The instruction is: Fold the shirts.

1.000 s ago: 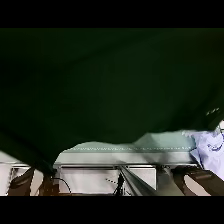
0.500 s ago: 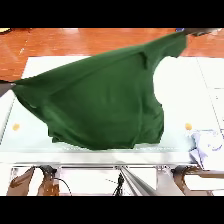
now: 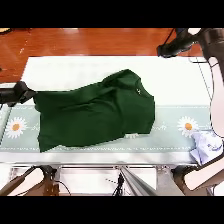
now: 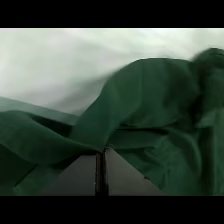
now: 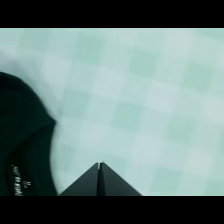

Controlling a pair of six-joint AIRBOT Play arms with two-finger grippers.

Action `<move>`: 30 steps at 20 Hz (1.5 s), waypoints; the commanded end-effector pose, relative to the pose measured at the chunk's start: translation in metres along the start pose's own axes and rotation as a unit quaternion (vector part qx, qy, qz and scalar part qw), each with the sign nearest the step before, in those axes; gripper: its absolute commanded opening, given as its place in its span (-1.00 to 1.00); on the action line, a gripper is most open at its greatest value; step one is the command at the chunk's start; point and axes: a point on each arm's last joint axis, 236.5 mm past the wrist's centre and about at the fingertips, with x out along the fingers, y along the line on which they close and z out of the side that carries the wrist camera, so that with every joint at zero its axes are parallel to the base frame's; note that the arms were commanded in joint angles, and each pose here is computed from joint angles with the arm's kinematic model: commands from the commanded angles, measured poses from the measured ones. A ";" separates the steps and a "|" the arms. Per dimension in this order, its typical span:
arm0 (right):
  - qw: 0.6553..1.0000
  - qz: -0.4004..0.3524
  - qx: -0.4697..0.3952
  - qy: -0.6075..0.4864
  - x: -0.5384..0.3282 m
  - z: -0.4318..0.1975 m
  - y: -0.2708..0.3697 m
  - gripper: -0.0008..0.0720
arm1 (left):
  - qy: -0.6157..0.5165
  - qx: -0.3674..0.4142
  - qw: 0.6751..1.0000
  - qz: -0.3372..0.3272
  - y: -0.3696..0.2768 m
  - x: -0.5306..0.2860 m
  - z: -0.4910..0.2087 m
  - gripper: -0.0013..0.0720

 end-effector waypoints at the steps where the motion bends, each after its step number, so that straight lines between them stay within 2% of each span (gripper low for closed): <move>1: 0.999 0.008 0.017 0.041 0.028 -0.019 0.003 -0.91 | 0.062 -0.022 0.998 -0.005 0.017 0.044 -0.018 -0.88; 2: 0.999 0.008 0.016 0.042 0.027 -0.020 0.003 -0.84 | 0.070 -0.023 0.997 -0.006 0.016 0.048 -0.021 -0.80; 3: 0.999 0.007 0.014 0.045 0.023 -0.021 0.002 -0.52 | 0.069 -0.020 0.997 -0.007 0.016 0.048 -0.021 -0.59; 4: 0.999 0.007 -0.003 0.054 0.017 -0.025 0.000 -0.27 | 0.069 -0.012 0.997 -0.009 0.014 0.045 -0.020 -0.13; 5: 0.997 0.007 -0.027 0.067 0.008 -0.032 -0.001 -0.25 | 0.072 -0.003 0.997 -0.013 0.012 0.039 -0.017 0.34; 6: 0.995 0.004 -0.045 0.085 -0.005 -0.041 -0.006 -0.25 | 0.075 0.001 0.997 -0.013 0.012 0.029 -0.013 0.54; 9: 0.992 -0.005 -0.022 0.128 -0.046 -0.066 -0.027 -0.24 | 0.108 0.006 0.993 0.039 0.039 -0.016 -0.006 0.53; 10: 0.989 -0.011 -0.011 0.148 -0.057 -0.078 -0.038 -0.05 | 0.131 -0.018 0.988 0.074 0.057 -0.030 -0.016 0.53; 12: 0.985 -0.009 0.019 0.170 -0.068 -0.097 -0.054 0.21 | 0.184 -0.057 0.975 0.110 0.078 -0.050 -0.047 0.53; 16: 0.981 0.070 0.087 0.160 -0.052 -0.129 -0.066 0.22 | 0.221 -0.075 0.961 0.149 0.105 -0.066 -0.107 0.53; 21: 0.972 0.155 0.150 0.094 -0.029 -0.133 -0.072 0.22 | 0.249 -0.115 0.953 0.130 0.122 -0.062 -0.173 0.54; 22: 0.971 0.163 0.156 0.077 -0.029 -0.127 -0.074 0.22 | 0.255 -0.114 0.952 0.127 0.125 -0.056 -0.182 0.54; 24: 0.972 0.171 0.153 0.054 -0.029 -0.117 -0.073 0.22 | 0.253 -0.119 0.952 0.126 0.130 -0.041 -0.195 0.72; 30: 0.970 0.187 0.147 0.042 -0.032 -0.110 -0.065 0.21 | 0.215 -0.109 0.964 0.109 0.125 0.000 -0.199 0.71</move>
